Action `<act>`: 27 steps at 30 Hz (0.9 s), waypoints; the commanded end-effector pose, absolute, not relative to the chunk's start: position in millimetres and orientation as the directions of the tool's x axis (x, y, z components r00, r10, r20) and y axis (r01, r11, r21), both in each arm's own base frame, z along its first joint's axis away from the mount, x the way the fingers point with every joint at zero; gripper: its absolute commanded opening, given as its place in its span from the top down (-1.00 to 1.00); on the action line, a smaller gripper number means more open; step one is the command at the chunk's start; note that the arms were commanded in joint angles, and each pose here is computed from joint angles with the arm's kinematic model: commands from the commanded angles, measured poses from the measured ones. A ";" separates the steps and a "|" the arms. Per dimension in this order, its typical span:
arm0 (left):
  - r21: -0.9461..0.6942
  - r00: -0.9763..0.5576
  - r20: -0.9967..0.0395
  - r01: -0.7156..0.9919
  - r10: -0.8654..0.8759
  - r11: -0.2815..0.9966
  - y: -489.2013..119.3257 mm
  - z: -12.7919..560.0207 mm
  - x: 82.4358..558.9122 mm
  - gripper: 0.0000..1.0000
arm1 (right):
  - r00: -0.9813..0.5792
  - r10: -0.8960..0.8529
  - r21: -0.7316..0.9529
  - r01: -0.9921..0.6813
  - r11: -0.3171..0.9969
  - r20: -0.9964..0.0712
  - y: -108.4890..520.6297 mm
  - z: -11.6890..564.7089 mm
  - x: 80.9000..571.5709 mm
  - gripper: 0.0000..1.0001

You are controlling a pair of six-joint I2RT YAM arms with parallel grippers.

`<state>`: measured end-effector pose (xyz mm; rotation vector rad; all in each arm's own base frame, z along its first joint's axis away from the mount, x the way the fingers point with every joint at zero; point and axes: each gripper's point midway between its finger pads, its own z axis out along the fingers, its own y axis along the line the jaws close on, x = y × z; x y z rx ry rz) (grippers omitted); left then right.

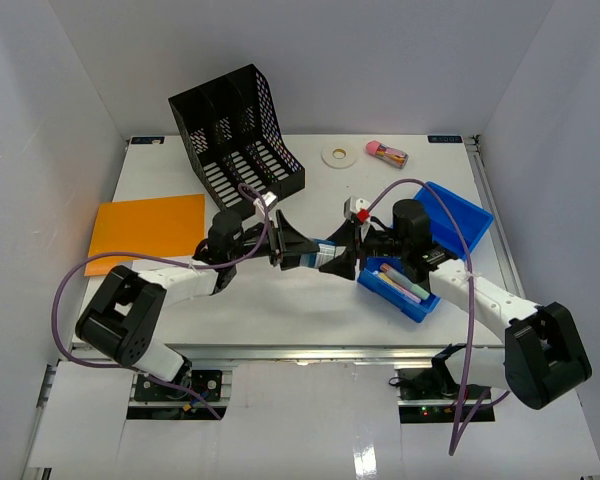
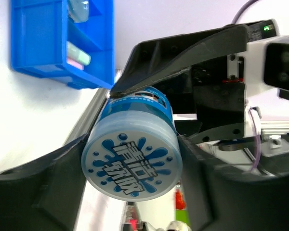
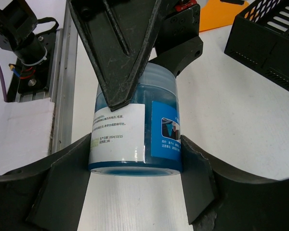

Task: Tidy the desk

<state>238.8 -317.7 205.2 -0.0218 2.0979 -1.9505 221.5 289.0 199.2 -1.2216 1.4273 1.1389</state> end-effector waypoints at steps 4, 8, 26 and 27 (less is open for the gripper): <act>-0.870 -0.840 -0.479 0.415 -0.254 0.266 -305.1 259.8 273.5 -0.89 | 0.067 -0.214 -0.081 -0.995 0.057 -0.975 270.2 215.6 214.5 0.81; -0.737 -0.742 -0.625 0.459 -0.242 0.496 -275.0 263.1 290.6 -0.96 | 0.003 -0.276 -0.052 -0.984 0.170 -0.961 235.4 208.8 227.9 0.85; -0.248 -0.510 -0.860 0.397 -0.012 0.884 -157.2 193.4 265.7 -0.96 | -0.405 -0.769 -0.358 -0.711 0.605 -0.495 10.3 184.0 259.1 0.83; -0.245 -0.506 -0.862 0.397 -0.011 0.885 -155.5 191.9 263.9 -0.96 | -0.421 -0.772 -0.347 -0.717 0.605 -0.476 7.3 179.2 256.7 0.83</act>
